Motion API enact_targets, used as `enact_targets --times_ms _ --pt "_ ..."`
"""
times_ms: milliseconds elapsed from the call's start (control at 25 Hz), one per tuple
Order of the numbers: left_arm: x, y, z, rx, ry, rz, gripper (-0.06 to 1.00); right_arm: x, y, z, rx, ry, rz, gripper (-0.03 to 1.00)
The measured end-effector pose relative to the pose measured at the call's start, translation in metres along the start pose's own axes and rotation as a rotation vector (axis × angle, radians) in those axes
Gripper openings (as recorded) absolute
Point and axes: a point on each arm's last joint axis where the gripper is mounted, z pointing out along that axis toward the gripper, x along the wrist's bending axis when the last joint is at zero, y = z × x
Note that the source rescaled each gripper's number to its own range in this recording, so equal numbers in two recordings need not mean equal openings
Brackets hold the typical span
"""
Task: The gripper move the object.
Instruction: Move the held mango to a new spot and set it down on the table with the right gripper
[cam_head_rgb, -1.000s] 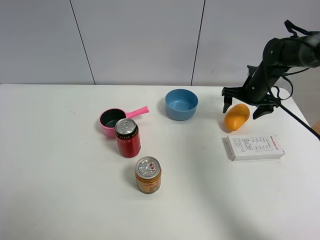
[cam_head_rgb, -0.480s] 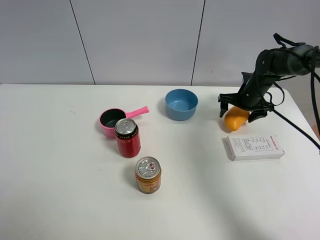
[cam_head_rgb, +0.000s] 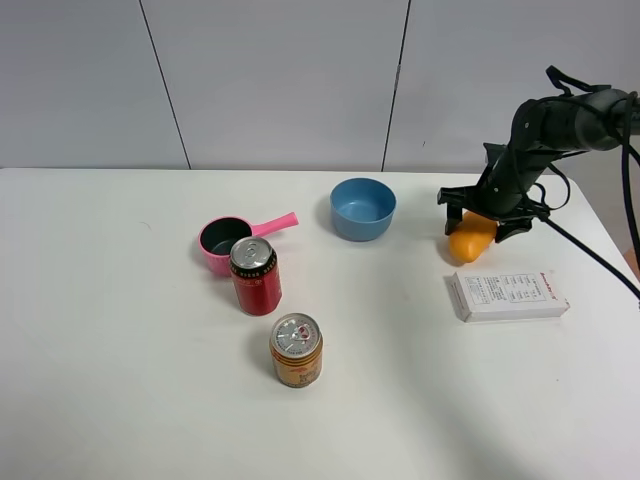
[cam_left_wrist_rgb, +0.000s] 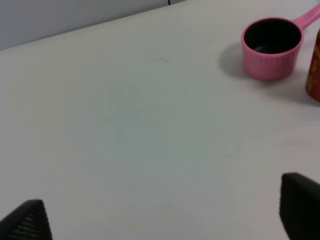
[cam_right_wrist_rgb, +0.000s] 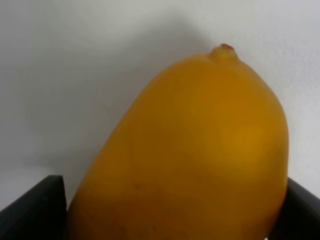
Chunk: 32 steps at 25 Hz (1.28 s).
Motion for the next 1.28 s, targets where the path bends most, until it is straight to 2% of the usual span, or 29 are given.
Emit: enact_targets --times_ms 400,800,1000,1280 --pt "0.000 0.000 0.000 0.000 0.000 0.000 1.00 0.000 -0.004 -0.010 0.049 -0.006 -0.001 0.02" --pt "0.000 0.000 0.000 0.000 0.000 0.000 1.00 0.008 0.020 -0.086 -0.032 0.000 -0.036 0.02" --pt "0.000 0.000 0.000 0.000 0.000 0.000 1.00 0.036 0.023 -0.121 -0.046 0.017 -0.145 0.02" --pt "0.000 0.000 0.000 0.000 0.000 0.000 1.00 0.105 0.009 -0.148 -0.060 0.065 -0.355 0.02"
